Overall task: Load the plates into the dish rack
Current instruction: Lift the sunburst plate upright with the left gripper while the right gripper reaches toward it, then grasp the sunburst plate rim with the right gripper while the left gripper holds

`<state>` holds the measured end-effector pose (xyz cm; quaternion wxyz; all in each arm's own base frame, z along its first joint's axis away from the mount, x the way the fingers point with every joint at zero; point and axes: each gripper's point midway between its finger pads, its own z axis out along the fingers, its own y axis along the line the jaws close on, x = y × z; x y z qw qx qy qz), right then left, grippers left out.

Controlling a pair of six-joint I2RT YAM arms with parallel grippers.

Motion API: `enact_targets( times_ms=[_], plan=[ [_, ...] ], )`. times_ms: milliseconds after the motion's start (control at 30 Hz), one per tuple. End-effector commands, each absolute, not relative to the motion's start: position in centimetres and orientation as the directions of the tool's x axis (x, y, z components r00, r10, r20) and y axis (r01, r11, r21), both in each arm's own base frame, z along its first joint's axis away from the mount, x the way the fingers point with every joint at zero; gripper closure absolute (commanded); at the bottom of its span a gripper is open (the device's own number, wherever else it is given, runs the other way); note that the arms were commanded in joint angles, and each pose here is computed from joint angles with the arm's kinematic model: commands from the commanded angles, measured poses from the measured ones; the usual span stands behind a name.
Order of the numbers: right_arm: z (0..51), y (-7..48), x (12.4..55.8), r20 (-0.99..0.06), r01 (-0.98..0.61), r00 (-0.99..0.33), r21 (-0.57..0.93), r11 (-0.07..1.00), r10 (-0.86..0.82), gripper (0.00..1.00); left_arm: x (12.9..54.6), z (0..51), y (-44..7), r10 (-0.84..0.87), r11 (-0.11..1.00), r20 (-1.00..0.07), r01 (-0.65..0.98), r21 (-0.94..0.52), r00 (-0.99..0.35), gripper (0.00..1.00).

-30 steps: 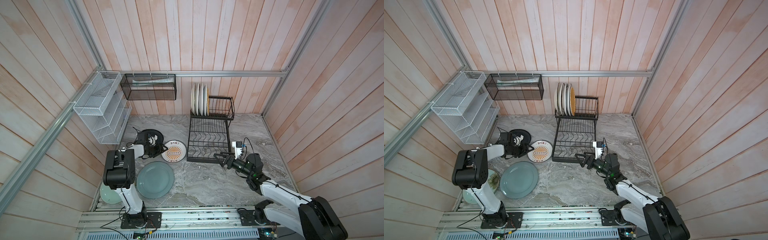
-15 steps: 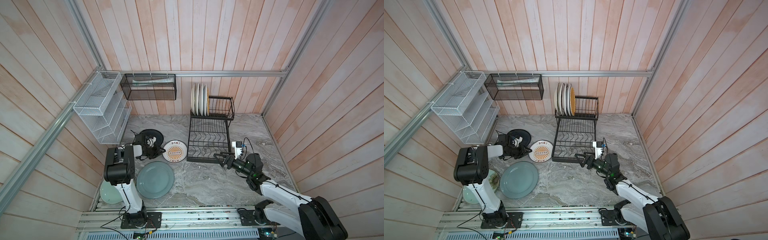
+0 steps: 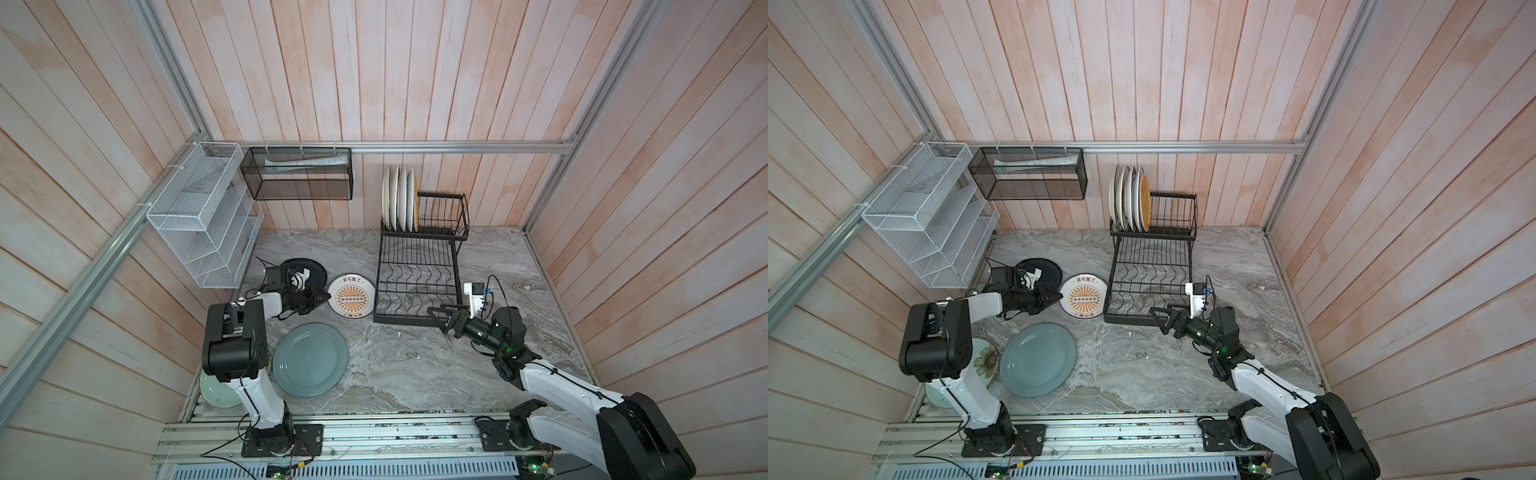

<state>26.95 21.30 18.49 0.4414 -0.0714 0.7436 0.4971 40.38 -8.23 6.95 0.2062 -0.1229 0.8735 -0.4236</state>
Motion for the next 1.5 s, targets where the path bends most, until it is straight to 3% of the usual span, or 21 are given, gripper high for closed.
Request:
enact_targets(
  times_ms=[0,300,567,733,933,1167,1300,1467],
  plan=[
    [19.8,21.6,27.2,-0.759,-0.583,-0.562,0.645,0.493,0.329,0.02,40.4,10.8,-7.7,-0.419,0.618,-0.31,-0.018,-0.786,-0.853,1.0],
    [20.7,21.3,27.6,-0.797,-0.597,-0.523,0.595,0.538,0.301,0.02,37.8,16.9,-3.7,-0.533,0.75,-0.456,-0.148,-0.645,-0.713,1.0],
    [23.9,19.6,28.9,-0.844,-0.569,-0.397,0.534,0.625,0.36,0.02,33.7,23.0,-2.9,-0.657,0.692,-0.45,-0.248,-0.678,-0.604,1.0],
    [24.6,20.3,29.4,-0.935,-0.595,-0.246,0.354,0.721,0.255,0.02,32.6,24.6,-3.8,-0.687,0.703,-0.45,-0.366,-0.61,-0.571,1.0],
    [24.0,24.6,27.8,-0.999,-0.688,0.009,-0.034,0.725,-0.038,0.02,32.1,27.3,-7.2,-0.663,0.744,-0.505,-0.406,-0.531,-0.553,1.0],
    [23.7,29.7,25.0,-0.902,-0.662,0.297,-0.431,0.613,-0.313,0.02,32.1,27.9,-11.4,-0.59,0.808,-0.509,-0.452,-0.379,-0.627,1.0],
    [24.8,32.7,23.0,-0.856,-0.665,0.407,-0.518,0.538,-0.32,0.04,32.0,28.0,-13.6,-0.57,0.821,-0.502,-0.428,-0.378,-0.65,1.0],
    [24.8,35.5,23.5,-0.824,-0.651,0.429,-0.566,0.506,-0.369,0.14,31.8,28.7,-15.7,-0.552,0.83,-0.499,-0.381,-0.408,-0.668,1.0]
  ],
)
